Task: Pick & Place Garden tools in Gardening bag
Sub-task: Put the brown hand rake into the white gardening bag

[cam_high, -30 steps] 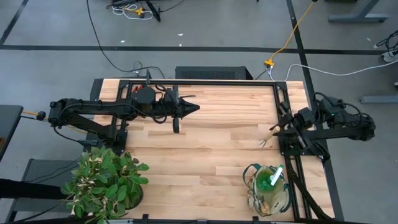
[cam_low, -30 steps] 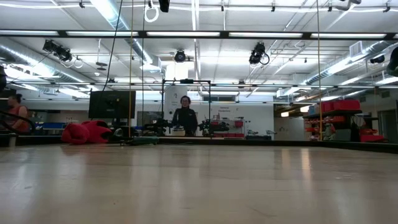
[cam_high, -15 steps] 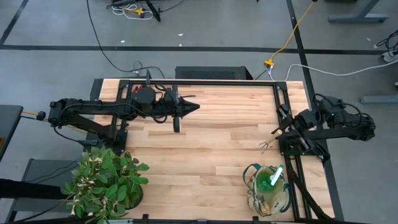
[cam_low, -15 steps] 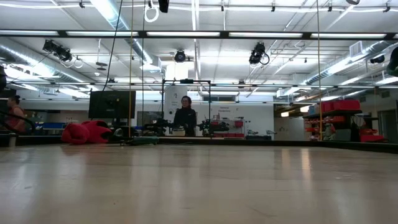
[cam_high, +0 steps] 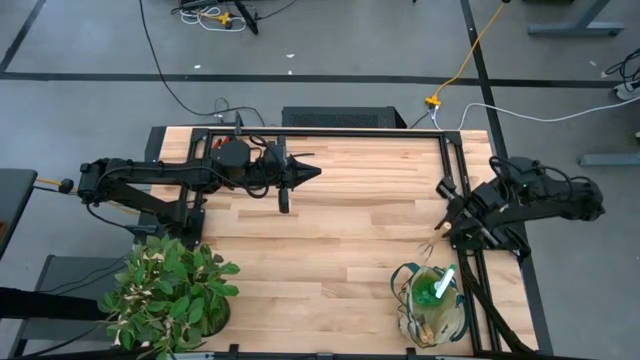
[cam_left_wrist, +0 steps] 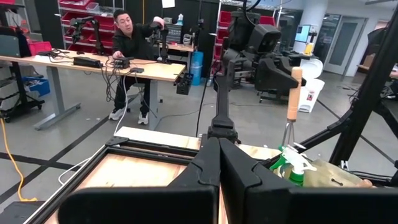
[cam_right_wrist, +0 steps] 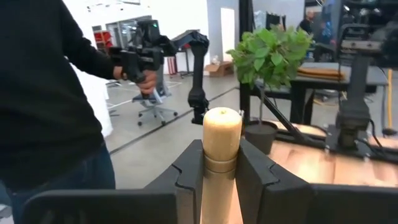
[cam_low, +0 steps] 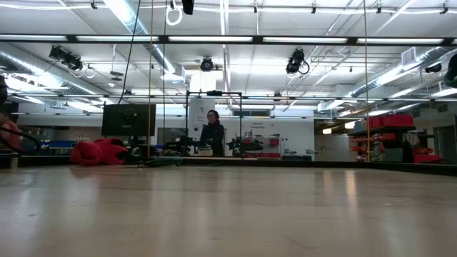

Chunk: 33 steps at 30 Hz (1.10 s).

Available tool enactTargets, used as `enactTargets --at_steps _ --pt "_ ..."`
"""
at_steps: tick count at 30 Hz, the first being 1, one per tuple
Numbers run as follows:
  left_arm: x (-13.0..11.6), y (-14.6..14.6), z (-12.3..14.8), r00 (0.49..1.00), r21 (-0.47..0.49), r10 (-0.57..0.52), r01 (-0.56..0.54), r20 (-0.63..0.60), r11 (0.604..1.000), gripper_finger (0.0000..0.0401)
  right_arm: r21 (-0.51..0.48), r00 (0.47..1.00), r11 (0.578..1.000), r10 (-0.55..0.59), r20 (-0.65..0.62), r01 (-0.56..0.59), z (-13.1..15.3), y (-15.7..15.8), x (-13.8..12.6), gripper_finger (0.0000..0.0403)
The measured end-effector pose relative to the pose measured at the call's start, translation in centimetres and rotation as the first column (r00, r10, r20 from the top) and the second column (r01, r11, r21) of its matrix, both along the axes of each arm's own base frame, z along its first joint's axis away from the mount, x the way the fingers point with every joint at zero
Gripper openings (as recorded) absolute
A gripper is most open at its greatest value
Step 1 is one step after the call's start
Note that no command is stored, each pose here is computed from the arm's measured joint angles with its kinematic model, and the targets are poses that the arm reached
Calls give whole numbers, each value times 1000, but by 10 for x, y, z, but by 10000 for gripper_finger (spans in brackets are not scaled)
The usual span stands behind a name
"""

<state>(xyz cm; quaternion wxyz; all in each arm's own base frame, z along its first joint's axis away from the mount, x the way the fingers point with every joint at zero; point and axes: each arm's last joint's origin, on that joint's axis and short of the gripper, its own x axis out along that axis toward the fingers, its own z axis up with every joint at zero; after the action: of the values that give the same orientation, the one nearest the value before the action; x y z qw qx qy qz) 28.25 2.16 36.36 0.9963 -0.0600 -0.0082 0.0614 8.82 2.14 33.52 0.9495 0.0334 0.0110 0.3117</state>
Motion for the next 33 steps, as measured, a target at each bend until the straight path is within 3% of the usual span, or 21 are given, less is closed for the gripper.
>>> enactTargets --at_steps 12,33 --pt "0 0 0 1000 0 0 0 0 1000 3 -1 996 996 89 -24 -89 -1 12 16 61" --pt "0 0 0 1000 0 -1 1 -1 1000 2 20 996 996 86 -38 -86 -1 45 20 61"
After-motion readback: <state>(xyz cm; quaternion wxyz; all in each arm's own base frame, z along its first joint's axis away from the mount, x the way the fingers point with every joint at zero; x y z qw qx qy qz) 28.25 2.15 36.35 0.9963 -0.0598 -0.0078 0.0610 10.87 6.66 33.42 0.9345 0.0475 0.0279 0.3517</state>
